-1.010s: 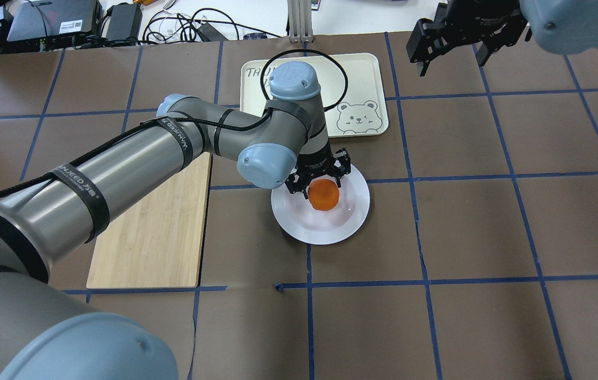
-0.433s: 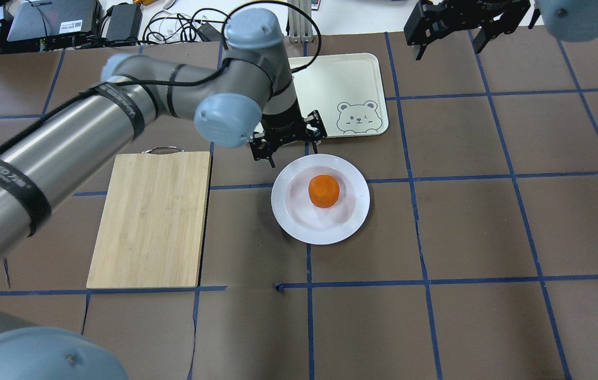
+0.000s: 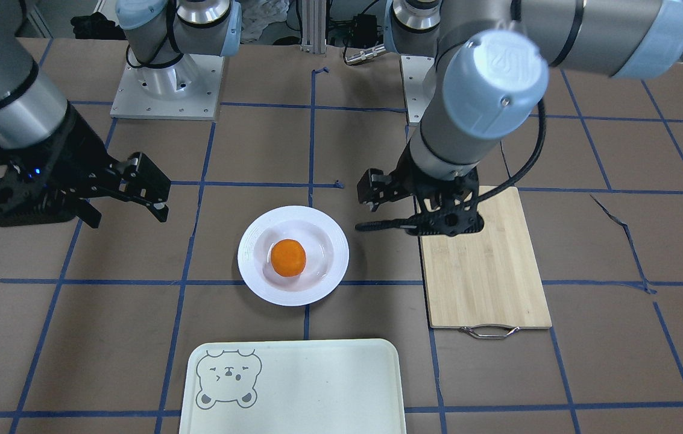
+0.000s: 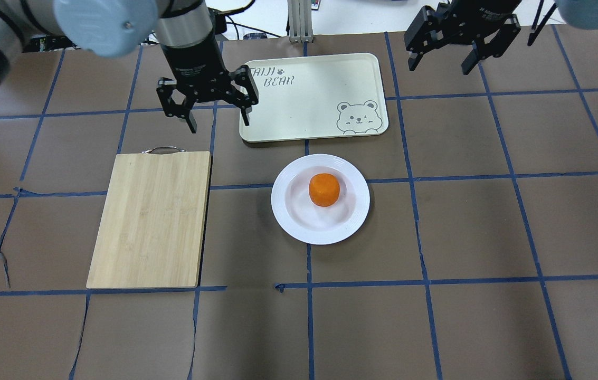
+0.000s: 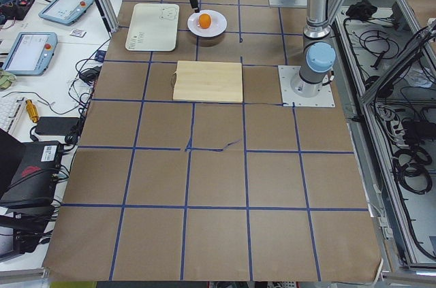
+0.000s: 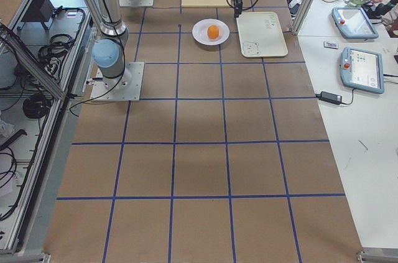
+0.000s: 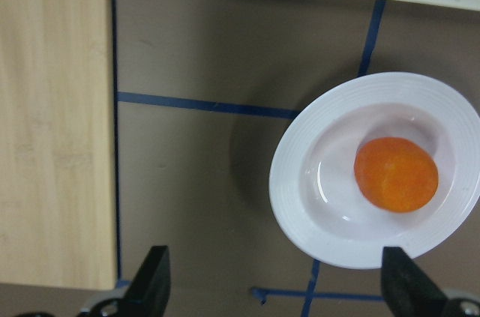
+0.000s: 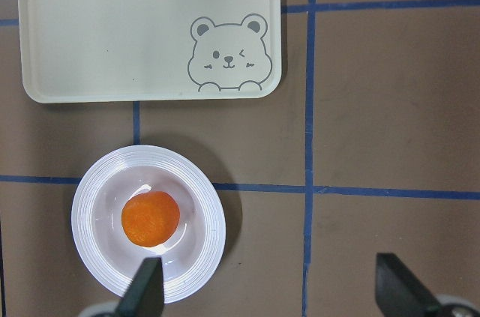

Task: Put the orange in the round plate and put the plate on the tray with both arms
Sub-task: 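Open the left gripper and lift it away while the right gripper moves toward the plate, then lower the right gripper to the plate rim nearest it and grip the rim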

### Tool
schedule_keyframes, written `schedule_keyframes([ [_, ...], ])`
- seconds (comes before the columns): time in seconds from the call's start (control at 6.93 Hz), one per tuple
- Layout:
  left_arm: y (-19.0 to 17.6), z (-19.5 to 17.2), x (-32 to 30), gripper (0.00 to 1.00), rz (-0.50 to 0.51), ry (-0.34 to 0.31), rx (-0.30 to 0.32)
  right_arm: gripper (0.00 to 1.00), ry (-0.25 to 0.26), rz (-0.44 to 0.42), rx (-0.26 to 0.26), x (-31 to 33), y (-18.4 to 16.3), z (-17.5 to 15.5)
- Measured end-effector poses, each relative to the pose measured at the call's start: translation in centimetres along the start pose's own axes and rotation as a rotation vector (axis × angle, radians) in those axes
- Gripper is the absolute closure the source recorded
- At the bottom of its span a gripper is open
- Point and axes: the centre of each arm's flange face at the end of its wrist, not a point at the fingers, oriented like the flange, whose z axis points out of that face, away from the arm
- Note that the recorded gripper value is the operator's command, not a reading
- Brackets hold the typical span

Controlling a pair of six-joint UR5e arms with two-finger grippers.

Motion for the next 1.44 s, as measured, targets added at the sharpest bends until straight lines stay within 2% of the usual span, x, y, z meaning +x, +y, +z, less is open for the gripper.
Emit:
schedule_keyframes([
  [0.14,2.9,-3.4,-1.3,0.00,0.029,-0.027,0.046,0.00,-0.057,0.020,-0.093,0.1,0.0,4.1],
  [0.29,5.1,-5.0,-2.1,0.00,0.038,-0.037,0.071,0.00,-0.133,0.046,-0.174,0.1,1.0,8.4],
  [0.43,6.3,-4.5,-2.5,0.00,0.038,-0.041,0.064,0.00,-0.180,0.060,-0.206,0.4,1.9,12.9],
  [0.58,7.7,-3.2,-2.8,0.00,0.036,-0.042,0.063,0.00,-0.202,0.060,-0.177,1.0,2.8,17.8],
  [0.87,9.3,-1.4,-3.4,0.00,0.032,-0.033,0.132,0.01,-0.221,0.071,-0.065,1.7,4.7,24.4],
  [1.01,9.2,-1.2,-3.7,0.00,0.031,-0.027,0.173,0.07,-0.246,0.118,-0.049,1.6,5.1,25.9],
  [1.15,9.0,-1.4,-4.1,0.00,0.025,-0.022,0.196,0.07,-0.284,0.165,-0.058,1.3,5.5,27.2],
  [1.44,8.6,-2.2,-5.1,0.00,0.004,-0.017,0.215,0.07,-0.312,0.213,-0.064,0.8,6.8,29.2],
])
